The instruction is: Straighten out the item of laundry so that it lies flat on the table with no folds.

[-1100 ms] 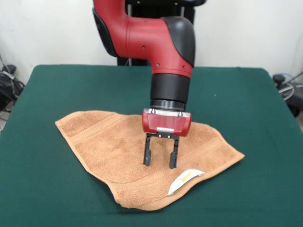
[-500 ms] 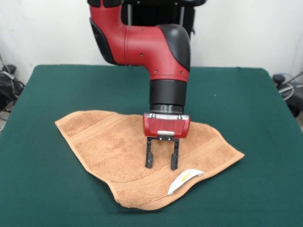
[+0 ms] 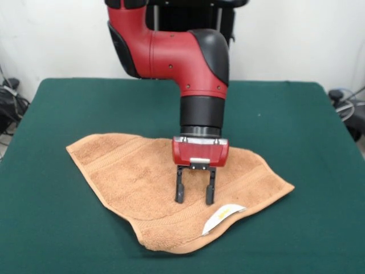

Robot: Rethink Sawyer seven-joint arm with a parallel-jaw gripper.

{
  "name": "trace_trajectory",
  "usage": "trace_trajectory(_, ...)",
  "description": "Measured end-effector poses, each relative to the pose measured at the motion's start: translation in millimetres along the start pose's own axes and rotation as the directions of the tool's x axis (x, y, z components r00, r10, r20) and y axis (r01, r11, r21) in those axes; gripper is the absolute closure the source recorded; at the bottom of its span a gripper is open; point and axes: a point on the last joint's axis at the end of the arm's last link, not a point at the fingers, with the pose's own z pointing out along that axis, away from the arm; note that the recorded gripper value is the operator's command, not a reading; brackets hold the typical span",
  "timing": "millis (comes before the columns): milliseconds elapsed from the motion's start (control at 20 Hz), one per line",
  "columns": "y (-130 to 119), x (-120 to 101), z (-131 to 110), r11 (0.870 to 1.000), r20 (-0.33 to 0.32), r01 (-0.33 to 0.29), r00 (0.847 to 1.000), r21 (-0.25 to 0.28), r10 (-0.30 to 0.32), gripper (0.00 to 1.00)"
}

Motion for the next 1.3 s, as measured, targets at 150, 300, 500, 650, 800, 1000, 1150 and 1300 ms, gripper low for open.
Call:
trace_trajectory(150,0,-1,0,1.000,0.001,0.000,1.000,0.000,0.000,0.00)
trace_trajectory(300,-1,-3,-1,1.000,0.002,0.001,1.000,0.001,-0.001,0.00)
trace_trajectory(500,-1,-8,-5,1.000,-0.002,0.003,1.000,0.002,-0.003,0.00)
trace_trajectory(650,-2,-15,-13,1.000,0.000,0.006,1.000,0.003,-0.006,0.00)
trace_trajectory(800,-2,-18,-20,1.000,0.001,0.008,1.000,0.002,-0.008,0.00)
trace_trajectory(1000,-3,-20,-31,1.000,0.001,0.017,1.000,-0.003,-0.017,0.00)
trace_trajectory(1150,-6,-22,-37,1.000,0.002,0.020,1.000,-0.003,-0.020,0.00)
trace_trajectory(1300,-7,-22,-40,1.000,0.001,0.023,1.000,-0.004,-0.023,0.00)
